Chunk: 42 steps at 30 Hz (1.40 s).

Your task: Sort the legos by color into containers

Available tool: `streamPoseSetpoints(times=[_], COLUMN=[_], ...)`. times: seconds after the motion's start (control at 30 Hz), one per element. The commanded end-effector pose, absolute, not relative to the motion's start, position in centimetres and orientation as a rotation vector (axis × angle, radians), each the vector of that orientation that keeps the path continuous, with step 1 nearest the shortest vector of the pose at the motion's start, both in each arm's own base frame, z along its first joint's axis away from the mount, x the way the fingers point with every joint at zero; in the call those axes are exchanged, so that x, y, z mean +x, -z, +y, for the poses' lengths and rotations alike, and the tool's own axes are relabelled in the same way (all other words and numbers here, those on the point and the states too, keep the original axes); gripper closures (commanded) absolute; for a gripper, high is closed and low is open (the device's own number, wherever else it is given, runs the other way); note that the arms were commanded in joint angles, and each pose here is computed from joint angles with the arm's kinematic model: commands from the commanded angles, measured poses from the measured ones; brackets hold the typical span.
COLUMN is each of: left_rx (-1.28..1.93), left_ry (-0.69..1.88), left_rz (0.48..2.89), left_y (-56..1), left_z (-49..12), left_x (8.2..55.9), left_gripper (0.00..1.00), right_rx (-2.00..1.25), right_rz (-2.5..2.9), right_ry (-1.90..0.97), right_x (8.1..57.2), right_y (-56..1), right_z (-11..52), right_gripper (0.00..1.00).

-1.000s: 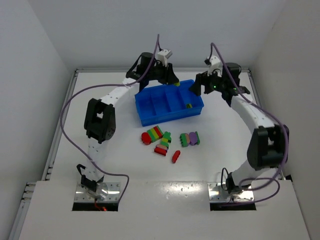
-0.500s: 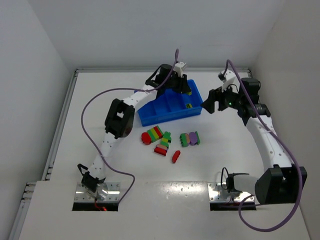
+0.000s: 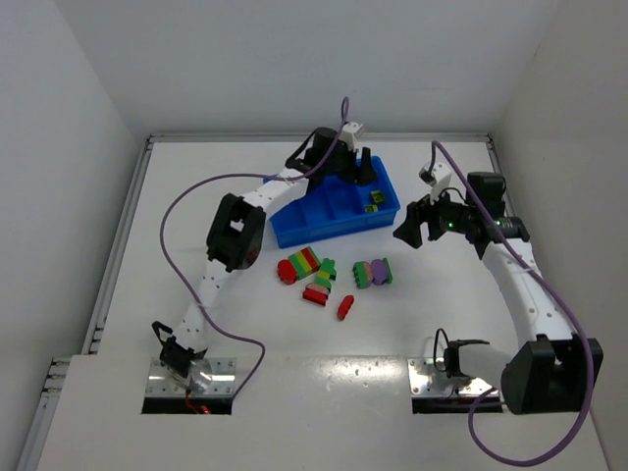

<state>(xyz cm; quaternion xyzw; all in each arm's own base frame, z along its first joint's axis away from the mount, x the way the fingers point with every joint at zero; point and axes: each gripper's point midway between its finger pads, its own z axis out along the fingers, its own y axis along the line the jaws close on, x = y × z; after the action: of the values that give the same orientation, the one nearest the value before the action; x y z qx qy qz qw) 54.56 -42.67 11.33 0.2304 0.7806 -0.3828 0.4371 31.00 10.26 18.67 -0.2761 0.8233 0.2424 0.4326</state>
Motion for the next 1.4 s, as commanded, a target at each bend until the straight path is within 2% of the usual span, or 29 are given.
streamPoseSetpoints(times=[0.0,0.03,0.07,0.1,0.13,0.33,0.37,0.47,0.63,1.1,1.37], left_rx=[0.587,0.597,0.625,0.649,0.697,0.836,0.923,1.023,1.156,1.336,1.285], left_ry=[1.003,1.014,1.023,1.020,0.993,0.731,0.717,0.667,0.662,0.625,0.551], left_rz=[1.739,1.795,1.748,1.751,1.830,1.918,1.951,2.059,2.109,2.266,2.332], left_y=[-23.8,-23.0,-26.9,-27.6,-24.9,-24.1,-22.8,-18.6,-15.3,-7.0,-4.9], left_z=[-42.1,-41.6,-41.1,-40.5,-39.6,-34.7,-34.3,-33.2,-33.4,-36.3,-37.2], left_x=[53.1,51.8,49.7,48.4,46.3,35.6,32.0,27.1,22.2,16.8,17.8], left_gripper=[0.24,0.26,0.28,0.28,0.28,0.30,0.30,0.30,0.30,0.29,0.29], right_rx=[-0.702,-0.677,-0.633,-0.606,-0.564,-0.386,-0.369,-0.332,-0.322,-0.323,-0.322], right_rz=[1.984,1.988,2.017,2.027,2.022,2.079,2.085,2.091,2.078,2.076,2.060], right_ry=[-0.537,-0.513,-0.487,-0.471,-0.430,-0.441,-0.436,-0.461,-0.484,-0.422,-0.438], right_x=[30.7,30.8,31.0,30.9,31.3,31.8,31.8,32.0,31.8,30.9,31.0], right_y=[-19.5,-19.4,-18.6,-18.5,-18.7,-17.9,-17.8,-17.8,-18.0,-18.3,-18.6], right_z=[10.0,9.5,9.0,8.7,7.9,7.2,7.0,7.0,7.1,5.8,5.7], right_gripper=[0.20,0.20,0.20,0.20,0.20,0.20,0.20,0.20,0.20,0.20,0.20])
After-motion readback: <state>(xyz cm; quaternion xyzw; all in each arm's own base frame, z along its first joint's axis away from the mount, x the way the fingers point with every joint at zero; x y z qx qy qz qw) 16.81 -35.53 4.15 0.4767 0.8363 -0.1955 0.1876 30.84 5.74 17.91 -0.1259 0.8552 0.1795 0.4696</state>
